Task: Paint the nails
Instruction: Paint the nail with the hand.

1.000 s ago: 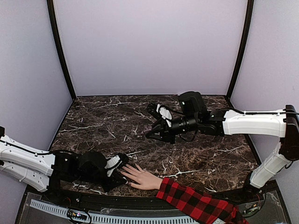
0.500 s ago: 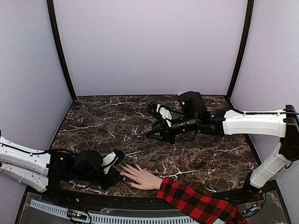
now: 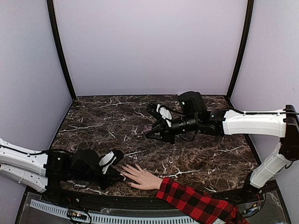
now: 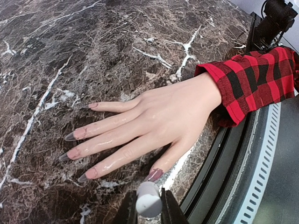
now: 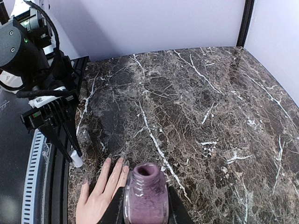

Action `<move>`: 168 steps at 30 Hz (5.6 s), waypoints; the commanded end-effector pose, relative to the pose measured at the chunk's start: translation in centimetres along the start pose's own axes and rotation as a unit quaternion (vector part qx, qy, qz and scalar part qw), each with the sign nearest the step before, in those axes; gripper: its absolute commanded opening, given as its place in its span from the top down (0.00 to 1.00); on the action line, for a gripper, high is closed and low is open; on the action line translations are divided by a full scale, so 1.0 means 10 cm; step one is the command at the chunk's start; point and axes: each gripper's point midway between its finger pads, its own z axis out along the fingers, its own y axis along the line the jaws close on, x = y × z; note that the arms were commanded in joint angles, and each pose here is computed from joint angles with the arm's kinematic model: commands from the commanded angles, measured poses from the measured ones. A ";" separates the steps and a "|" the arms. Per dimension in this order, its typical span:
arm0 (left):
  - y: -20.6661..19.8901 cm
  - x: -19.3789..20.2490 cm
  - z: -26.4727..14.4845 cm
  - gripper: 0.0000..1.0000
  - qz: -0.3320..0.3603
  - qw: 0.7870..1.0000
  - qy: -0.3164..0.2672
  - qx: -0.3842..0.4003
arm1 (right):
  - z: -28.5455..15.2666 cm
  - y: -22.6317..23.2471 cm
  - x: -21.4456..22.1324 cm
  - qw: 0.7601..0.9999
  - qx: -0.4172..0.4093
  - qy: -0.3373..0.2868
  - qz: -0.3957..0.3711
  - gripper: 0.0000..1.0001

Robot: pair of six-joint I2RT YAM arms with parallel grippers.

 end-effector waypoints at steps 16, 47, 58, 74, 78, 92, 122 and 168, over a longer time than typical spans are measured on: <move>0.03 0.07 0.16 1.00 0.000 1.000 0.023 -0.012 | -0.02 -0.05 -0.08 1.000 0.007 -0.015 -0.009 1.00; -0.10 -0.01 0.13 1.00 -0.013 0.999 0.001 0.033 | -0.02 -0.05 -0.08 1.000 0.007 -0.014 -0.009 1.00; 0.15 0.09 0.13 1.00 -0.031 0.999 0.022 -0.032 | -0.01 -0.05 -0.08 1.000 0.007 -0.014 -0.009 1.00; -0.04 -0.13 -0.03 1.00 -0.023 0.999 -0.035 0.029 | 0.00 -0.05 -0.07 1.000 0.006 -0.013 -0.008 1.00; -0.12 -0.14 0.03 1.00 -0.016 0.998 -0.027 0.046 | -0.01 -0.05 -0.07 1.000 0.006 -0.013 -0.008 1.00; -0.04 -0.05 0.16 1.00 -0.014 1.000 0.002 0.017 | -0.02 -0.05 -0.08 1.000 0.008 -0.013 -0.009 1.00; 0.18 -0.01 -0.01 1.00 -0.034 0.999 -0.005 -0.025 | -0.01 -0.05 -0.08 1.000 0.005 -0.013 -0.009 1.00; 0.04 0.05 0.12 1.00 -0.027 0.999 0.016 0.011 | 0.00 -0.06 -0.06 1.000 0.007 -0.011 -0.009 1.00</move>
